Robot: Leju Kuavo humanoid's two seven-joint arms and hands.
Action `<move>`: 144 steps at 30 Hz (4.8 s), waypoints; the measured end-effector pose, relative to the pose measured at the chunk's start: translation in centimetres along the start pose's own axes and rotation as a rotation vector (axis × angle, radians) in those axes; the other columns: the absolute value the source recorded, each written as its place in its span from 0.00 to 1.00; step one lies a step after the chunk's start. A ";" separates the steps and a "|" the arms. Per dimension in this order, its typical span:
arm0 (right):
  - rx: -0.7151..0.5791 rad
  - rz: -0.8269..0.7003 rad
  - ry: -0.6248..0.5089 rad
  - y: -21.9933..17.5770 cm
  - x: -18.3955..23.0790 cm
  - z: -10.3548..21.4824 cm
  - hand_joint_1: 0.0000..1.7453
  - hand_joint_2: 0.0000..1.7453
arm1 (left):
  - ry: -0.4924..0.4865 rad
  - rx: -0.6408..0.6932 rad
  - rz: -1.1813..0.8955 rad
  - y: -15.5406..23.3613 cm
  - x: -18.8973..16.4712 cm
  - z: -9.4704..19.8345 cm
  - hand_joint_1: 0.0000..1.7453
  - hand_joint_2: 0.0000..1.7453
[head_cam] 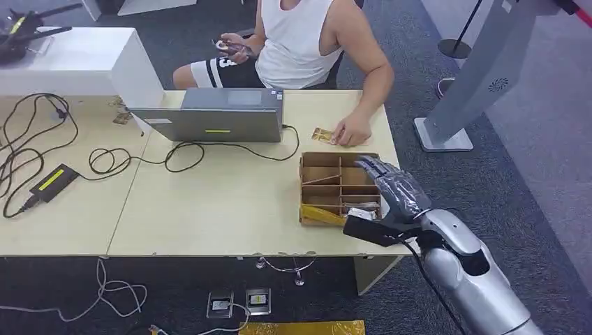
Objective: Pass the card to the sensor for recognition and then transmit it.
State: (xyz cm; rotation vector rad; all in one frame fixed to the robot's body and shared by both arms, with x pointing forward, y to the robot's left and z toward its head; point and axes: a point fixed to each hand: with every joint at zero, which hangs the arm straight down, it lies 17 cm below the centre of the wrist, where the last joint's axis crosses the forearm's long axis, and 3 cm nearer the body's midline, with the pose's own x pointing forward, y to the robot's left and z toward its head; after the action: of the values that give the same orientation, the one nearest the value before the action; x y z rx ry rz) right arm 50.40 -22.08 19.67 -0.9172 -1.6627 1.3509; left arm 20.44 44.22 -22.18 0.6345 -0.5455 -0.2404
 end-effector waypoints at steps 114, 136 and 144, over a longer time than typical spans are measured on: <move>0.023 -0.023 0.083 7.9 -2.7 -1.5 1.00 1.00 | -0.036 -0.047 -0.045 -0.9 3.1 -0.5 0.00 0.00; -0.340 0.119 0.053 -15.0 -7.1 -9.1 1.00 1.00 | -0.079 -0.063 -0.084 -1.3 5.3 -0.7 0.00 0.00; -0.311 0.143 0.049 -16.1 -8.3 -10.9 1.00 1.00 | -0.093 -0.072 -0.093 -1.5 6.0 -0.8 0.00 0.00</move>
State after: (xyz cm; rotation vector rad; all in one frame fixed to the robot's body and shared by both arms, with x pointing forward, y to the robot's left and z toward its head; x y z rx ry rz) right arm 62.93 -27.75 35.74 -1.2590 -1.8296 1.1689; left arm 25.79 41.21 -21.15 0.5814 -0.5948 -0.3774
